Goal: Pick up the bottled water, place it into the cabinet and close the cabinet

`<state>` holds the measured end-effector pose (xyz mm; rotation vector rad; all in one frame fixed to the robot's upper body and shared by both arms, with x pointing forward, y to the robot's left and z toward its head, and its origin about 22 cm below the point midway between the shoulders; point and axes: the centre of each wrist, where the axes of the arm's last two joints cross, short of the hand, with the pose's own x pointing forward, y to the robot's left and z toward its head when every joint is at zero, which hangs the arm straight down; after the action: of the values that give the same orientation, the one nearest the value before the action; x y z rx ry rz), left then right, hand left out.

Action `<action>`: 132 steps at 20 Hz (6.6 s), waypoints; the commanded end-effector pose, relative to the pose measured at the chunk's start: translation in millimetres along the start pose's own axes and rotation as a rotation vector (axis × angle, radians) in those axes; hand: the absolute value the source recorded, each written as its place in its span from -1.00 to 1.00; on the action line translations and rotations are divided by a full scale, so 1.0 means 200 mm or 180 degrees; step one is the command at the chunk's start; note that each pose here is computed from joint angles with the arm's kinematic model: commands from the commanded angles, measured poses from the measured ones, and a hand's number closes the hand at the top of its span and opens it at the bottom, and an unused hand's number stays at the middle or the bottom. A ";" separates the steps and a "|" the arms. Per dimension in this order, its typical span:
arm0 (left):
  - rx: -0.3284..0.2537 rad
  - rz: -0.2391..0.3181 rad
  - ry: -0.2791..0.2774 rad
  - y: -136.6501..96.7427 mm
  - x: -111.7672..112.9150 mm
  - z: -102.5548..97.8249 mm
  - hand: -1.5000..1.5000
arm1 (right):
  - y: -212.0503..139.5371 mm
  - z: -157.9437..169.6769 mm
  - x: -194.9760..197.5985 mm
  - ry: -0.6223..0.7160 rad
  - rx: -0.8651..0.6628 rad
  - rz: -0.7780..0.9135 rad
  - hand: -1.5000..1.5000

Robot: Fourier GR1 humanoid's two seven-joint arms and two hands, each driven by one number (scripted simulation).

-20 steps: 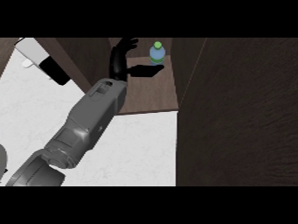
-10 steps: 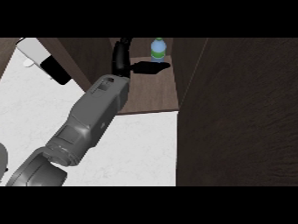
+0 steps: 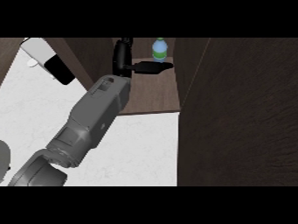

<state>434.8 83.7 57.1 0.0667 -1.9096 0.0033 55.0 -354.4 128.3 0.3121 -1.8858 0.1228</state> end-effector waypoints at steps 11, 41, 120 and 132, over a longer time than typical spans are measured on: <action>-0.0320 0.0529 0.0096 -0.06 -0.08 0.31 -1.00 | 0.15 -0.06 0.13 -0.0071 -0.0008 0.0141 -1.00; -0.0717 0.0921 0.0258 0.45 0.11 1.30 1.00 | 0.18 -0.11 0.18 0.0423 0.0938 0.0282 1.00; -0.0362 0.0754 0.0063 1.90 0.63 1.58 -1.00 | 1.51 -1.51 0.00 0.1259 0.3451 -0.0691 1.00; -0.0229 0.0747 0.0049 1.98 0.68 1.70 -1.00 | 1.17 -1.72 -0.29 0.1620 0.2935 -0.1185 1.00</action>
<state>58.6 457.3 92.9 -0.2003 -1.8569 0.0725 303.0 -19.3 215.8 1.1369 -1.1434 0.8033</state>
